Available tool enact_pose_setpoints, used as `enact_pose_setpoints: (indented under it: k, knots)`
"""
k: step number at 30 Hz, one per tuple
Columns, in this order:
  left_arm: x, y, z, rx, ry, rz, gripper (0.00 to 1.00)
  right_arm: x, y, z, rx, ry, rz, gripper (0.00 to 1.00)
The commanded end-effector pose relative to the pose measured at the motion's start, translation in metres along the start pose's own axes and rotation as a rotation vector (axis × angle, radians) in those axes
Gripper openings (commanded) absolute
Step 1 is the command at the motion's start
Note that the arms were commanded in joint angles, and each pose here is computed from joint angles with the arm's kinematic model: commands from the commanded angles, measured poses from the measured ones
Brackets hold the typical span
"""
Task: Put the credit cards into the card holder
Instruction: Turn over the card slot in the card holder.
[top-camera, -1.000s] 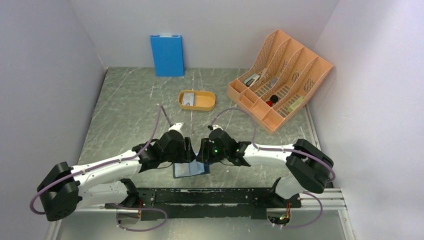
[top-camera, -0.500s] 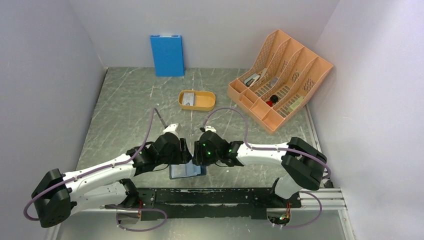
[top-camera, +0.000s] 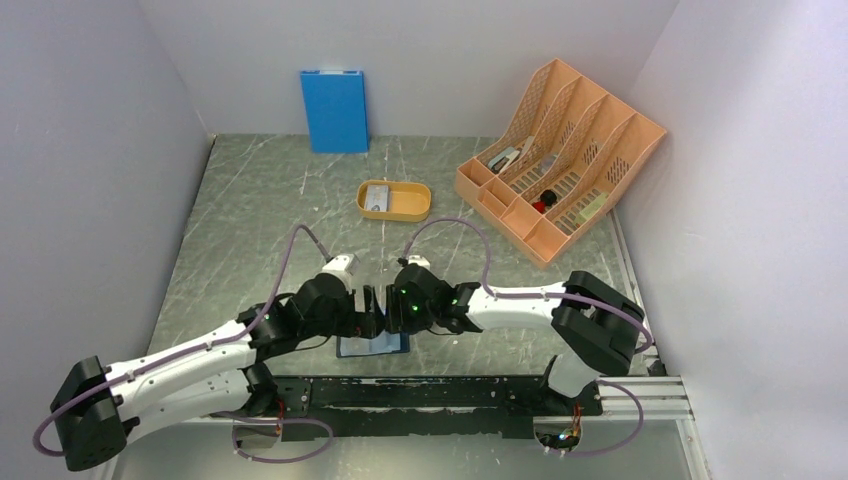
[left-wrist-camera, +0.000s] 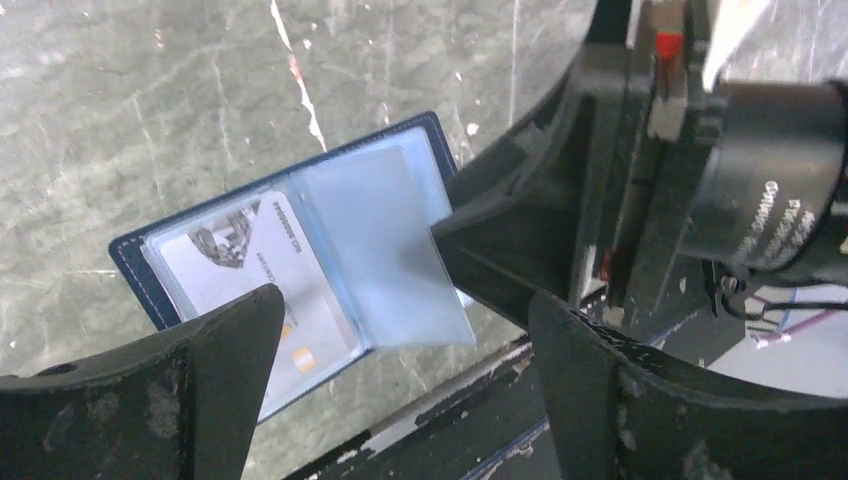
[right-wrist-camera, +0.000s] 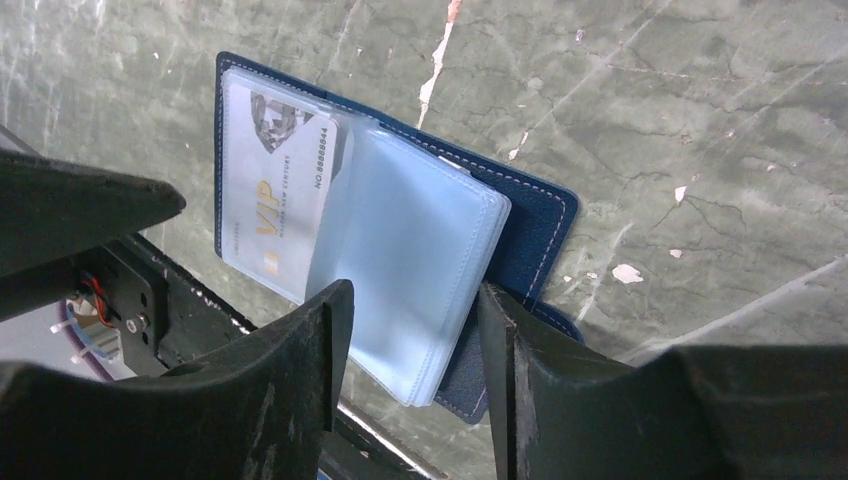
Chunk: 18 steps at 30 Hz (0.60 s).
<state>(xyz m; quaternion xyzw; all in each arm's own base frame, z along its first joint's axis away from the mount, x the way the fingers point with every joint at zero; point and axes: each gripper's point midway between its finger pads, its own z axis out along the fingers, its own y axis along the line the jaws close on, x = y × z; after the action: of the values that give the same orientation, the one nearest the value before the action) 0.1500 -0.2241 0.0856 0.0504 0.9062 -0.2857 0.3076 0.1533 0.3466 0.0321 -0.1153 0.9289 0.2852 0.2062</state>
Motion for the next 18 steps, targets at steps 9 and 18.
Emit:
enact_pose_setpoints:
  k: [9, 18]
  knots:
    - [0.020, -0.011, -0.004, -0.049, 0.048, 0.200, 0.97, -0.004, 0.016, 0.004, -0.041, 0.006, 0.042, 0.55]
    - [0.024, -0.002, -0.007, -0.075, 0.014, 0.189, 0.95, -0.004, 0.014, 0.005, -0.060, 0.005, 0.079, 0.56]
